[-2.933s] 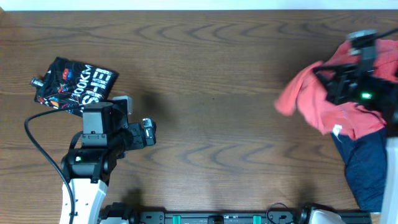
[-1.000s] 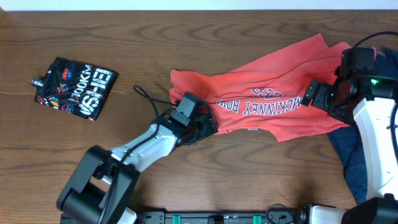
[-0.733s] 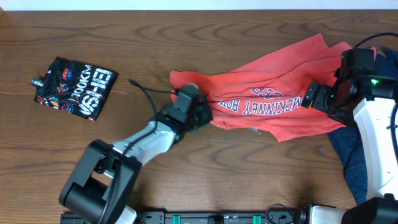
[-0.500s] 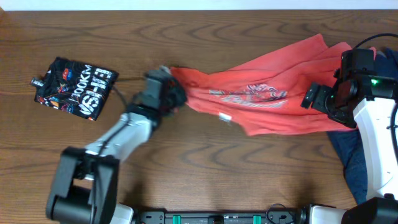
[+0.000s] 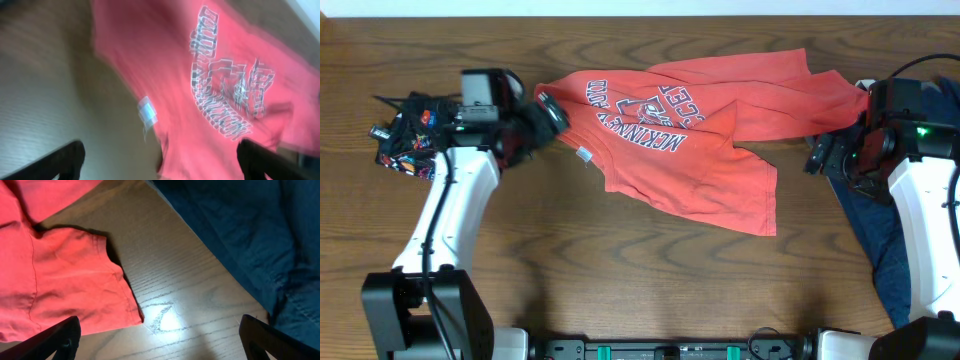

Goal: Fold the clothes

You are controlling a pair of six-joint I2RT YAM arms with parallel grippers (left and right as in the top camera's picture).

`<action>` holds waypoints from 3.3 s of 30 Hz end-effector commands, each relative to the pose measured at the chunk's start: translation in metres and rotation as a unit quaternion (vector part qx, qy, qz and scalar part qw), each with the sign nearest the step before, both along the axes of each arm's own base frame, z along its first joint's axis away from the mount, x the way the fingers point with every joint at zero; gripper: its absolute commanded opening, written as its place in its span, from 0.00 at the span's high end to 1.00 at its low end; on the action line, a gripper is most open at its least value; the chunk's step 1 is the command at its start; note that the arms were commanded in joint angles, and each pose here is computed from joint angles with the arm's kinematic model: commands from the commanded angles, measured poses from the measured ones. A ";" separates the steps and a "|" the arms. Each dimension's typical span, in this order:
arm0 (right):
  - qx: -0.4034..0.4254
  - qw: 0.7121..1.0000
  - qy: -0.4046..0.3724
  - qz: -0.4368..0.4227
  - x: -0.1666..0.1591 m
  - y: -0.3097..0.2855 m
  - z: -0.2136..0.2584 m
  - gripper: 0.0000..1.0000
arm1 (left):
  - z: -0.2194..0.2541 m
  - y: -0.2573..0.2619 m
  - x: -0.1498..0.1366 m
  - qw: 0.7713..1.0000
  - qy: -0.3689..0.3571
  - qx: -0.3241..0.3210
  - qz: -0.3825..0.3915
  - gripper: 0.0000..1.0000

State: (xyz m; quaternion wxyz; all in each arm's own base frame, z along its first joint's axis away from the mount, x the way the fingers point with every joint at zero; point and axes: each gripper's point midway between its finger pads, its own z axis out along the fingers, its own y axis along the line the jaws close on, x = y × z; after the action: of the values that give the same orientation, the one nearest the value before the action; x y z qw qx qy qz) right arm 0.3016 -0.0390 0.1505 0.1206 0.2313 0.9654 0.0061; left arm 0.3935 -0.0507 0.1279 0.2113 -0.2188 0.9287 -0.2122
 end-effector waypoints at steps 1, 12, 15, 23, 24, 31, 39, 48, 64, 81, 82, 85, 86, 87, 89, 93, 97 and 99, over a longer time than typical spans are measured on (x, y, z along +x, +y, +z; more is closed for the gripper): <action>-0.002 1.000 -0.006 -0.004 0.001 -0.002 0.004 0.01 | -0.005 -0.053 -0.032 0.995 0.055 -0.057 -0.068 0.02; -0.001 1.000 0.001 -0.004 -0.003 -0.002 0.003 0.01 | -0.055 -0.190 -0.102 0.979 0.155 -0.100 -0.086 0.02; -0.001 1.000 0.005 -0.004 -0.005 -0.002 0.003 0.01 | -0.069 -0.221 -0.113 0.977 0.168 -0.103 -0.088 0.02; 0.000 1.000 0.007 -0.004 -0.006 -0.001 0.002 0.01 | -0.111 -0.279 -0.144 0.970 0.196 -0.101 -0.098 0.02; 0.000 1.000 0.007 -0.004 -0.006 -0.001 0.002 0.01 | -0.116 -0.284 -0.146 0.970 0.195 -0.102 -0.100 0.02; 0.000 1.000 0.012 -0.004 -0.008 -0.001 0.002 0.01 | -0.149 -0.281 -0.121 0.985 0.148 -0.064 -0.055 0.11; 0.000 1.000 0.013 -0.004 -0.008 -0.001 0.002 0.01 | -0.143 -0.291 -0.089 0.990 0.088 -0.097 -0.060 0.94; -0.003 1.000 0.013 -0.005 -0.008 -0.003 0.002 0.01 | -0.124 -0.178 -0.124 0.975 0.204 0.033 -0.085 0.94; 0.073 0.994 0.076 0.015 -0.043 0.027 -0.060 0.06 | -0.036 0.047 -0.164 0.954 0.264 0.129 0.066 0.94; 0.096 0.989 -0.105 -0.027 0.005 0.032 -0.135 0.15 | -0.036 0.057 -0.184 0.943 0.300 0.139 0.045 0.94; 0.087 0.989 -0.113 -0.036 0.007 0.028 -0.136 0.16 | -0.036 0.057 -0.183 0.943 0.299 0.139 0.046 0.94; 0.063 0.988 -0.123 -0.062 0.010 0.017 -0.140 0.17 | -0.036 0.057 -0.182 0.944 0.296 0.139 0.046 0.94; 0.060 0.988 -0.124 -0.063 0.011 0.016 -0.142 0.17 | -0.036 0.057 -0.181 0.944 0.295 0.139 0.046 0.94; 0.060 0.988 -0.126 -0.063 0.014 0.016 -0.144 0.17 | -0.036 0.057 -0.181 0.944 0.295 0.139 0.046 0.94; 0.060 0.987 -0.132 -0.063 0.020 0.015 -0.149 0.17 | -0.036 0.057 -0.181 0.944 0.294 0.139 0.046 0.94; 0.070 0.987 -0.134 -0.059 0.028 0.018 -0.162 0.18 | -0.036 0.057 -0.180 0.945 0.293 0.139 0.046 0.94; 0.075 0.988 -0.123 -0.059 0.028 0.019 -0.175 0.48 | -0.036 0.057 -0.180 0.945 0.293 0.139 0.047 0.94; 0.076 0.988 -0.117 -0.060 0.026 0.020 -0.178 0.87 | -0.036 0.057 -0.180 0.945 0.293 0.139 0.046 0.94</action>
State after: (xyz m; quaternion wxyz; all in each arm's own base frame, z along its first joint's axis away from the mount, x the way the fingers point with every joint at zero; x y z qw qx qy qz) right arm 0.3512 -0.0259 0.0008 0.2700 0.2817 0.9154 0.0991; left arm 0.2148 0.0010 0.0915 -0.0346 -0.2883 0.9569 -0.0086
